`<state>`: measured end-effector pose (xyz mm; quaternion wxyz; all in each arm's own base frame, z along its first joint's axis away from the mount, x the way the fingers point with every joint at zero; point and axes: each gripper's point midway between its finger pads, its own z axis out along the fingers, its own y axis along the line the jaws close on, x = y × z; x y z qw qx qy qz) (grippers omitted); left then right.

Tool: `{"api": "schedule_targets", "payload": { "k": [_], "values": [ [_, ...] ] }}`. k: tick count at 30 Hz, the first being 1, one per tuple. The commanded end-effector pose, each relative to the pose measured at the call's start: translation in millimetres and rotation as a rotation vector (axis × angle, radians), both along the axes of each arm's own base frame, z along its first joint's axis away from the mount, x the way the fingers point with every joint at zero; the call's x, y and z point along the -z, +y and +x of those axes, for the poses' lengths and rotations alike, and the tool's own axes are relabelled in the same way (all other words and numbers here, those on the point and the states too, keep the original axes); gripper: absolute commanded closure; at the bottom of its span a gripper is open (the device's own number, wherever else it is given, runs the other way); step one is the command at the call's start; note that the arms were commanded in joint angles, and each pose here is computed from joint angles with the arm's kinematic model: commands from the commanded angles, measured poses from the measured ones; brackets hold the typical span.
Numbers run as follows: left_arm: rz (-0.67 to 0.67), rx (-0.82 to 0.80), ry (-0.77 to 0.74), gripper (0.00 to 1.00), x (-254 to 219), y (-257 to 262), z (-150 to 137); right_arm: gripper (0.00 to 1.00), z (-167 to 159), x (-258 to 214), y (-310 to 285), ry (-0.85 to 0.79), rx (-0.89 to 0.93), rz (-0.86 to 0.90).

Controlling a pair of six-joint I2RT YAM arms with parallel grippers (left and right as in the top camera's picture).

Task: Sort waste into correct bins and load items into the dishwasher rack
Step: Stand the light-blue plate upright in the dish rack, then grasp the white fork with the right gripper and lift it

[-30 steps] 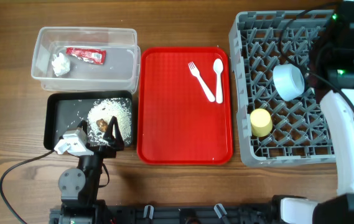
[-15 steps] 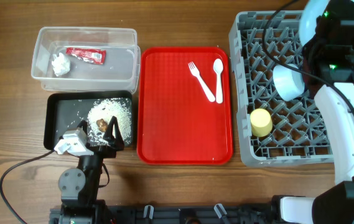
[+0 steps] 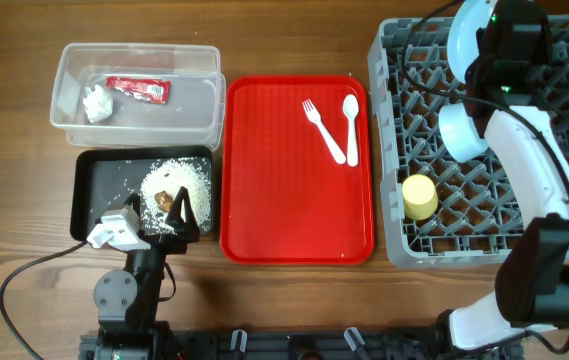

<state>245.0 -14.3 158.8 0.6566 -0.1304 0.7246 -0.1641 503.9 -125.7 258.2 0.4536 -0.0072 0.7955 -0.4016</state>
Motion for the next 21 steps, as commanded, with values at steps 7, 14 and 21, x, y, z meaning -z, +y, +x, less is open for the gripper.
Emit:
{"api": "schedule_targets", "payload": {
  "k": [7,14,21],
  "values": [
    [0.005,0.002,-0.003,0.00,2,0,0,0.75,7,14,11,0.091,-0.041,-0.080],
    [0.004,0.003,-0.003,0.00,2,0,0,0.32,7,-15,49,0.004,-0.023,-0.133],
    [0.004,0.003,-0.003,0.00,2,0,0,0.26,-6,-22,140,-0.001,-0.196,-0.051]
  ]
}}
